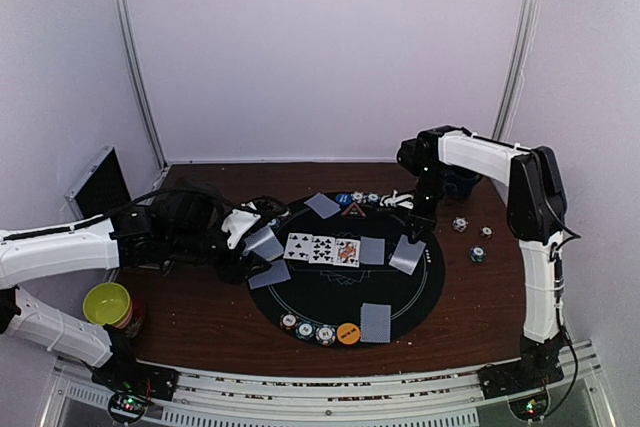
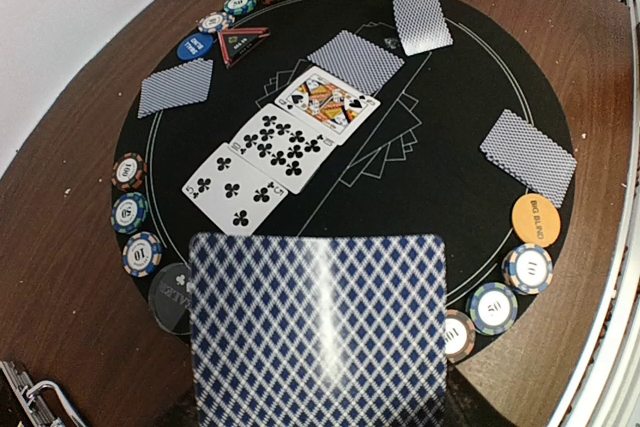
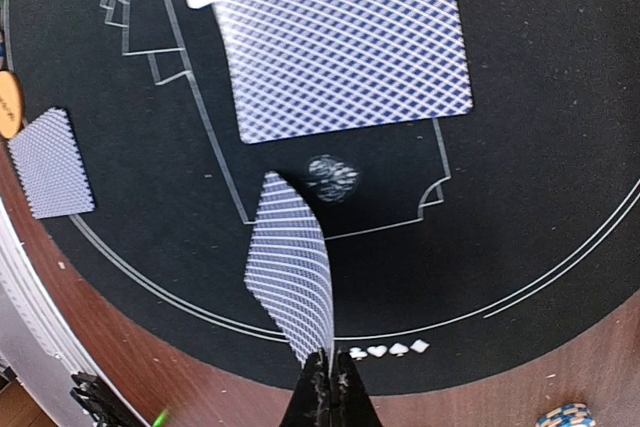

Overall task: Distribute texas hold em gaming equipment
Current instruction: Place the poker card in the community card area.

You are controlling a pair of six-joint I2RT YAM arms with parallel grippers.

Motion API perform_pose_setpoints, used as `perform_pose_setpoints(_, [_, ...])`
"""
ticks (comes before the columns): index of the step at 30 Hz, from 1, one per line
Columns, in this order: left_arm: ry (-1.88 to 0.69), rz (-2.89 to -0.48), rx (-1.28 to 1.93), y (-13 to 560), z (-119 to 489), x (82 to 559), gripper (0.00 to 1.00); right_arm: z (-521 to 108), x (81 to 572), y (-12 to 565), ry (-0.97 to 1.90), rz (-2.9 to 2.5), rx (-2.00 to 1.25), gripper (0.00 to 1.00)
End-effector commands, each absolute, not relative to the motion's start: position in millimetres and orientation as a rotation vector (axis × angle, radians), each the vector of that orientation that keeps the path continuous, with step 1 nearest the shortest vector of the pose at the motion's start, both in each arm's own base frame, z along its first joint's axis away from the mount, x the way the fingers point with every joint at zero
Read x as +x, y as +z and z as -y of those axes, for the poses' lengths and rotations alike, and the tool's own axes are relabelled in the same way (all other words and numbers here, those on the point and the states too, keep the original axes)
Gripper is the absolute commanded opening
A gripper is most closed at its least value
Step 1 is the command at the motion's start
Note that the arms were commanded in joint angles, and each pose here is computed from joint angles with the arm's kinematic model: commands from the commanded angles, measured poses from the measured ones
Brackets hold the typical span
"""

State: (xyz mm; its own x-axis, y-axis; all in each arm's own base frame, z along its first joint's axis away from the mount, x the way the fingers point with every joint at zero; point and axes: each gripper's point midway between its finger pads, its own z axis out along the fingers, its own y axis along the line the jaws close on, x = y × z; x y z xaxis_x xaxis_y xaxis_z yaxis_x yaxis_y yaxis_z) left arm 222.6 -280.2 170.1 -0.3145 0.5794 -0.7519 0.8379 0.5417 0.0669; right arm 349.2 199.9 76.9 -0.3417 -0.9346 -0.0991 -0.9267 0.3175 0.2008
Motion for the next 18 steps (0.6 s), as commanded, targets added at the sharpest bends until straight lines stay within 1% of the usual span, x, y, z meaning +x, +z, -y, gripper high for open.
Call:
perform_pose_setpoints(1, [-0.449, -1.972, 1.123, 184, 286, 228, 0.59, -199, 359, 64, -0.247, 2.487, 1.796, 0.0])
perform_pose_setpoints(18, [-0.445, -1.974, 1.123, 184, 286, 229, 0.59, -212, 384, 53, -0.096, 2.5, 1.871, 0.0])
